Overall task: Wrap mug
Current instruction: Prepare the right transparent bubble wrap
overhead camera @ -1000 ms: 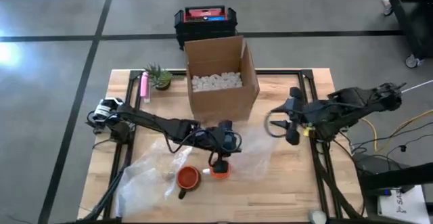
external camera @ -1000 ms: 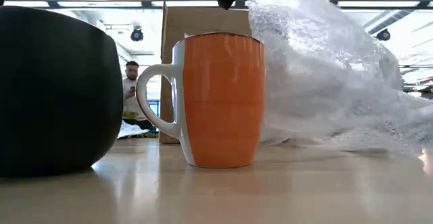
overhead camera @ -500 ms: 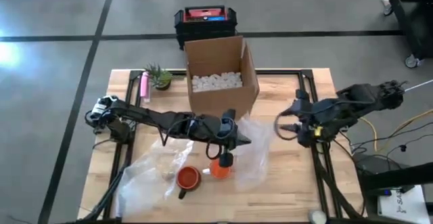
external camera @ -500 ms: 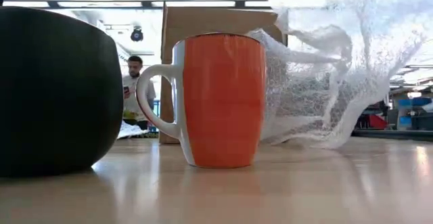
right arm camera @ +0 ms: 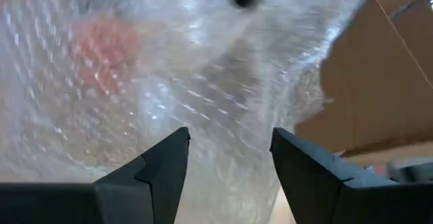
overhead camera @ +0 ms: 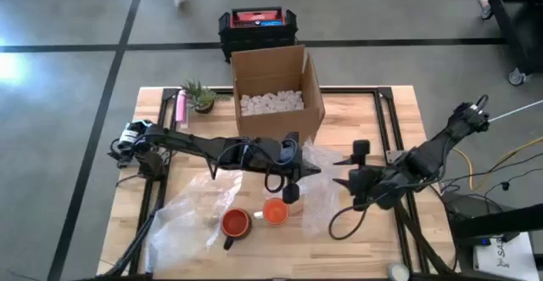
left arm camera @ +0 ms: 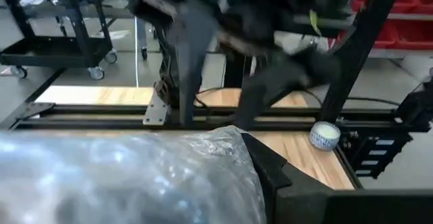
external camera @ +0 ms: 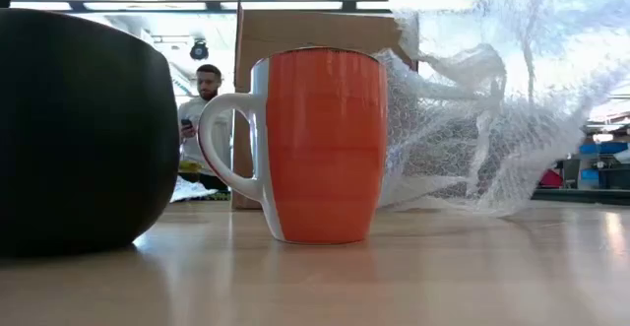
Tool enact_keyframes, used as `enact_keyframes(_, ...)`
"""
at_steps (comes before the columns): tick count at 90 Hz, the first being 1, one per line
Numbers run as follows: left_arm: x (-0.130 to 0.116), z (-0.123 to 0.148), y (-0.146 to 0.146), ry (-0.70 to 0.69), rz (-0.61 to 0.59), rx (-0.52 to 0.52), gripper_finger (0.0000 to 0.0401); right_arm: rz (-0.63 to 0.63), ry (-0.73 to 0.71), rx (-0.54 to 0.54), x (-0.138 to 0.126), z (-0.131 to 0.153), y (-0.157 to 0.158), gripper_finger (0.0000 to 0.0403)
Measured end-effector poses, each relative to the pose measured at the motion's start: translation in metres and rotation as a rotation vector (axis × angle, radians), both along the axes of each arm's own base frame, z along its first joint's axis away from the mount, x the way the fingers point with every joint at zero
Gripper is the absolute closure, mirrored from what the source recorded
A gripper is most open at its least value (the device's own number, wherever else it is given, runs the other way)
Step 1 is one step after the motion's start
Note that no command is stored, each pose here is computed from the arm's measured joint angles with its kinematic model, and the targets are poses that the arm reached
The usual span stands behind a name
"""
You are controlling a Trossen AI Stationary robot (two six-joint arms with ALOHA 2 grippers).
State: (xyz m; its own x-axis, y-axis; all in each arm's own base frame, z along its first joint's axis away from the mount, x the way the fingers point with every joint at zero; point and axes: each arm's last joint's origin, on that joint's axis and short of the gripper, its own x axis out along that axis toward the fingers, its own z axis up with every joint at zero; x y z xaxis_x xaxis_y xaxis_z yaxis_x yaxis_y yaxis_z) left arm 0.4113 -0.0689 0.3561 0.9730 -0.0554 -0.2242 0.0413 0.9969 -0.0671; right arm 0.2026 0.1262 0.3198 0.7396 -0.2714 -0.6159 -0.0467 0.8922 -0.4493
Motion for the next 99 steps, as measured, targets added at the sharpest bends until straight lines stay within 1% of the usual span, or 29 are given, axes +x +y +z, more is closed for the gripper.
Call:
enact_keyframes(5,0.000,-0.001,0.000,0.003,0.000,0.000,0.0401,0.007,-0.015,0.012,0.006,0.001,0.004,0.0203)
enact_keyframes(15,0.001,-0.002,0.001,0.009,-0.001,0.008,0.0401,0.031,-0.041,0.031,0.012,0.012,0.010,0.0192)
enact_keyframes(28,0.001,-0.002,0.001,0.007,-0.001,0.009,0.0401,-0.017,-0.102,0.112,0.012,0.030,0.009,0.0171)
enact_keyframes(38,0.001,-0.002,0.001,0.008,-0.002,0.012,0.0401,-0.039,-0.130,0.154,0.012,0.036,0.009,0.0150)
enact_keyframes(50,0.001,-0.001,0.001,0.000,-0.002,0.012,0.0401,-0.093,-0.143,0.204,0.014,0.034,0.007,0.0128)
enact_keyframes(58,0.002,0.000,0.000,-0.014,-0.002,0.010,0.0401,-0.142,-0.110,0.182,0.025,0.023,0.005,0.0121)
enact_keyframes(65,0.002,0.001,0.000,-0.021,-0.006,0.009,0.0401,-0.160,-0.077,0.144,0.034,0.014,0.003,0.0126)
enact_keyframes(71,0.002,0.001,-0.001,-0.024,-0.012,0.010,0.0401,-0.161,-0.068,0.095,0.041,0.010,0.002,0.0144)
enact_keyframes(78,0.002,0.001,-0.001,-0.022,-0.013,0.010,0.0401,-0.147,-0.040,0.046,0.047,0.004,0.001,0.0189)
enact_keyframes(84,0.001,0.000,-0.001,-0.019,-0.014,0.011,0.0401,-0.143,-0.013,0.024,0.049,0.002,0.001,0.0243)
enact_keyframes(94,-0.001,0.004,0.000,-0.025,-0.014,0.010,0.0401,-0.142,0.046,0.029,0.042,0.007,-0.002,0.0358)
enact_keyframes(96,-0.002,0.005,0.000,-0.024,-0.013,0.010,0.0401,-0.146,0.055,0.043,0.039,0.009,-0.003,0.0374)
enact_keyframes(99,-0.004,0.006,0.001,-0.016,-0.013,0.012,0.0399,-0.152,0.066,0.064,0.035,0.013,-0.003,0.0387)
